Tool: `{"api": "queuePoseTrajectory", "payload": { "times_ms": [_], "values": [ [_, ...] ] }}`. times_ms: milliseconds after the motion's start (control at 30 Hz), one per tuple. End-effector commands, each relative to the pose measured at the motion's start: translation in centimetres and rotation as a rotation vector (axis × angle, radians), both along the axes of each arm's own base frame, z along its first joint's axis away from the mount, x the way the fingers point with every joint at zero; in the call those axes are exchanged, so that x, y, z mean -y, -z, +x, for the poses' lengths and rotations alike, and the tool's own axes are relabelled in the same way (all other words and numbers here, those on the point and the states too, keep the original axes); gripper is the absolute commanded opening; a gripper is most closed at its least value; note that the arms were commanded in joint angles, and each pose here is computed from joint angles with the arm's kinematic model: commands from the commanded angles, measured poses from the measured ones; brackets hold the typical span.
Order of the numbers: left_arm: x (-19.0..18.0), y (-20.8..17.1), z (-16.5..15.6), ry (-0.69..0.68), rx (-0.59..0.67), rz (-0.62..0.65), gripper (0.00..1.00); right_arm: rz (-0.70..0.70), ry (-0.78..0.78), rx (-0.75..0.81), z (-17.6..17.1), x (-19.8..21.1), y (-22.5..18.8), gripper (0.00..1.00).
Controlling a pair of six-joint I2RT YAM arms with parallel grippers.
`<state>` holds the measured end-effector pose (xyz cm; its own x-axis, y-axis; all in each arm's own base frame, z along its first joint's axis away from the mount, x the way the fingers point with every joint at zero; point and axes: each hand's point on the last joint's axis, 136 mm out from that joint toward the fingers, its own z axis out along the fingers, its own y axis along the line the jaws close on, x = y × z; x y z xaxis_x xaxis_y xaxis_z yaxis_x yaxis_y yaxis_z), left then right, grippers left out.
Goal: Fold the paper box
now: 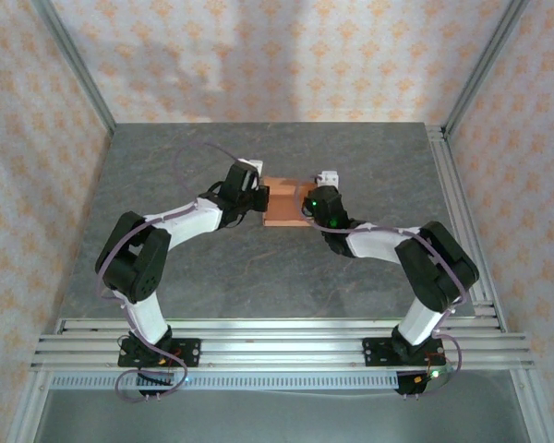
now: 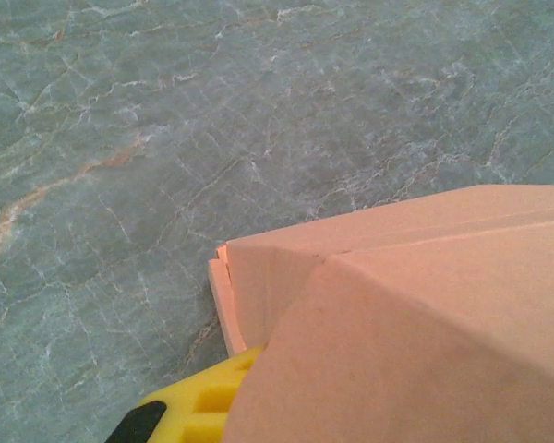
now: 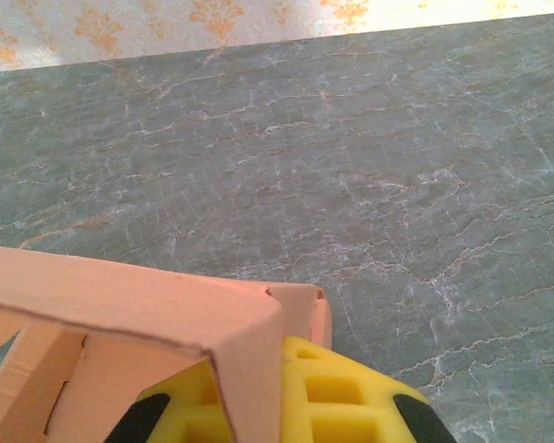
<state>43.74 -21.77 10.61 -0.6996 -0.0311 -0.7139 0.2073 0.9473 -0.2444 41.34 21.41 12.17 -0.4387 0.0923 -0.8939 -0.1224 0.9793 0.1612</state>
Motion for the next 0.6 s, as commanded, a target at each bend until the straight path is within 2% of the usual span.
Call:
{"api": "queuePoseTrajectory", "payload": {
  "times_ms": [0,567],
  "values": [
    [0.1,-0.7,-0.4,-0.036,0.016,-0.018,0.0,0.031,-0.052,0.09,-0.1,-1.4,-2.2,0.0],
    [0.0,2.5,-3.1,-0.068,0.029,0.033,0.0,-0.008,-0.145,0.14,-2.5,-2.5,0.1,0.0]
  ]
}}
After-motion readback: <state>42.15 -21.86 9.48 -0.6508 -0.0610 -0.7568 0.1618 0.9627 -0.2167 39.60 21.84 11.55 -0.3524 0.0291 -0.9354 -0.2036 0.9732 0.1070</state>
